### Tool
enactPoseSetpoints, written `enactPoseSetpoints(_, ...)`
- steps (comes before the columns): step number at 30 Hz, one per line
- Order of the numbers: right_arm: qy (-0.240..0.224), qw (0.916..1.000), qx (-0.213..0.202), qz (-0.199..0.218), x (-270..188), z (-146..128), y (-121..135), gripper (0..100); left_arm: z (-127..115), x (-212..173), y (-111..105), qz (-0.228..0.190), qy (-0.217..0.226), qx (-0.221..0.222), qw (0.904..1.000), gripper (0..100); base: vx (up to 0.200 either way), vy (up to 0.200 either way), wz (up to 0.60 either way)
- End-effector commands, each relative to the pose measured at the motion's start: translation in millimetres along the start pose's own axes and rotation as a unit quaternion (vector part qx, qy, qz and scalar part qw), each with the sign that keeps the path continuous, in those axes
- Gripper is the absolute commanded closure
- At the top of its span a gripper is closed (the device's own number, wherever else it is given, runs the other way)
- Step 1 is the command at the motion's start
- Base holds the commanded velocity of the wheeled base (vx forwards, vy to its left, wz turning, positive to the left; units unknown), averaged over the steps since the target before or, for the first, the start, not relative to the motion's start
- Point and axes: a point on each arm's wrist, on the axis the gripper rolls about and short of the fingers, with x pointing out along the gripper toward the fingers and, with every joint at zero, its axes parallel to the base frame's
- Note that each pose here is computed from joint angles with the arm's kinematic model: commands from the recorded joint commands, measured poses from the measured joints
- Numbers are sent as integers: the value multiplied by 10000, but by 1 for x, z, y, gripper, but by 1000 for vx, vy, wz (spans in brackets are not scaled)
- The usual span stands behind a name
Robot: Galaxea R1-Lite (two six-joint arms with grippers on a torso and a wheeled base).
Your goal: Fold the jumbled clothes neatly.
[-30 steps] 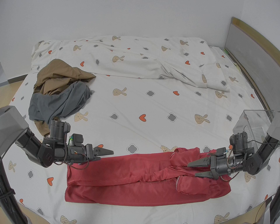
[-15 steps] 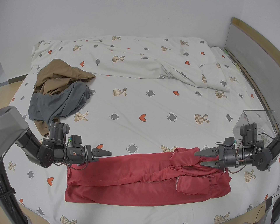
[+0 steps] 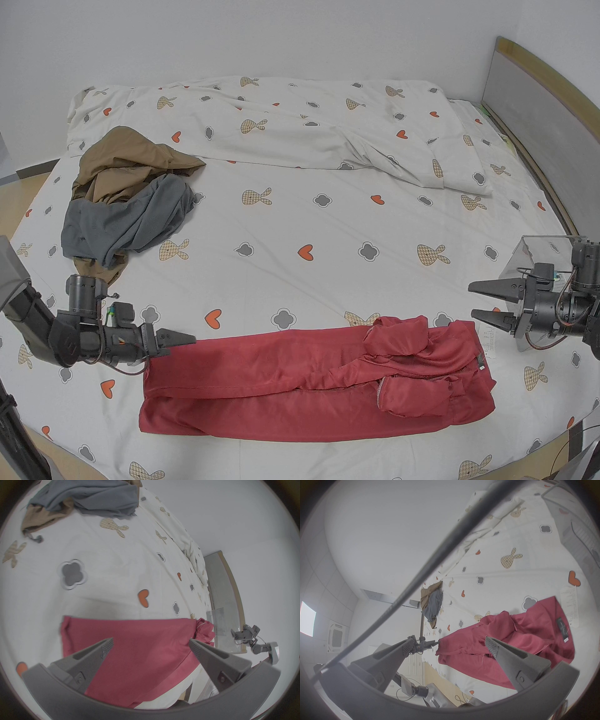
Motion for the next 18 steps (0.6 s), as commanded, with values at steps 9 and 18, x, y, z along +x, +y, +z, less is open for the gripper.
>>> enactPoseSetpoints(9, -238, 9995, -97, 208, -24, 8, 2, 0, -33, -68, 12, 116, -403, 13, 9991, 0, 0, 0, 0)
enactPoseSetpoints(18, -328, 9992, -104, 201, -29, 9, 4, 0, -42, -65, 32, 294, -252, 167, 9991, 0, 0, 0, 0)
